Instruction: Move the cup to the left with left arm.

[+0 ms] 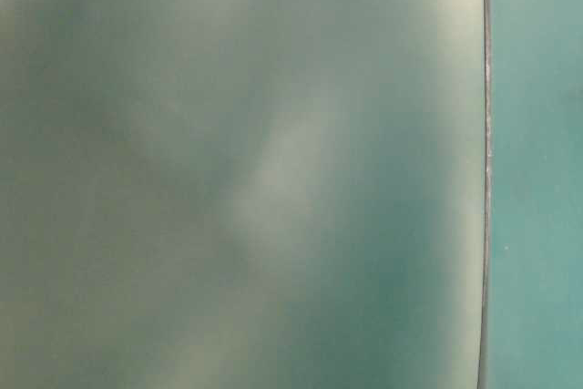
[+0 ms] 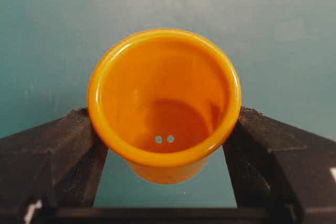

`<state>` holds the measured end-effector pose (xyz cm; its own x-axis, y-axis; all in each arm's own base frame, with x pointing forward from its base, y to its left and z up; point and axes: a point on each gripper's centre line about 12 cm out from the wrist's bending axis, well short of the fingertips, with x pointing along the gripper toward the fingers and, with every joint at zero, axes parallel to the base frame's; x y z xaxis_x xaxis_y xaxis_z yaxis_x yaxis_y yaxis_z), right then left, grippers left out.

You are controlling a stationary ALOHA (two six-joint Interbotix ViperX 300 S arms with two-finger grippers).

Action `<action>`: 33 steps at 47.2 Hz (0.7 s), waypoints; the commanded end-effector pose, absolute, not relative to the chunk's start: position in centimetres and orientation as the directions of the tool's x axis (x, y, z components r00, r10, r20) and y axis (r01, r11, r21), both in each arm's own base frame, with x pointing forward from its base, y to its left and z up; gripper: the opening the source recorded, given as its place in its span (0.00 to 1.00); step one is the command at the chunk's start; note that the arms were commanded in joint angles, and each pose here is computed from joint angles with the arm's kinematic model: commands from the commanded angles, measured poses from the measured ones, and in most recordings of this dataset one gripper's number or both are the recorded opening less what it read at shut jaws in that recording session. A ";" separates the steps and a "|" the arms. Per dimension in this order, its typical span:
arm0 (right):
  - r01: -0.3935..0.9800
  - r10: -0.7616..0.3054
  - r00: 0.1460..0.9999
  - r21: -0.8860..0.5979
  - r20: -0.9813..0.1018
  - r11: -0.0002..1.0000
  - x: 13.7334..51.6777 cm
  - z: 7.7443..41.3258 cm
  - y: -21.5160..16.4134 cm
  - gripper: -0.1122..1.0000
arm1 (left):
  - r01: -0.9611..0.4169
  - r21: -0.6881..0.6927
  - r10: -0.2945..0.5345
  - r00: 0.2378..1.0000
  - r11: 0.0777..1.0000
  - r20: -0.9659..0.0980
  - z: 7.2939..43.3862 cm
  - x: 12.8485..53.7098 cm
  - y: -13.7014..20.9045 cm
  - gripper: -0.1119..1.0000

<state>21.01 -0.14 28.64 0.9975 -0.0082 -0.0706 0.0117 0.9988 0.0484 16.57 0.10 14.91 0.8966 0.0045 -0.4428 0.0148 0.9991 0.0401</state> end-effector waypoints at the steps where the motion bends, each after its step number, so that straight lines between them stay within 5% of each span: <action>1: 0.012 -0.010 0.999 0.053 -0.043 0.999 21.3 29.9 -0.2 0.10 | 0.008 0.044 0.012 0.901 0.999 -0.433 15.2 16.9 0.2 0.68; 33: 0.012 -0.010 0.999 0.052 -0.054 0.999 21.3 29.7 -0.2 0.10 | 0.000 0.047 0.021 0.900 0.999 -0.435 15.2 16.9 0.4 0.68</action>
<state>20.99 -0.14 28.48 0.9964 -0.0079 -0.0843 0.0120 0.9988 0.0484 16.57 0.35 14.89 0.8958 0.0182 -0.4441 0.0009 0.9991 0.0428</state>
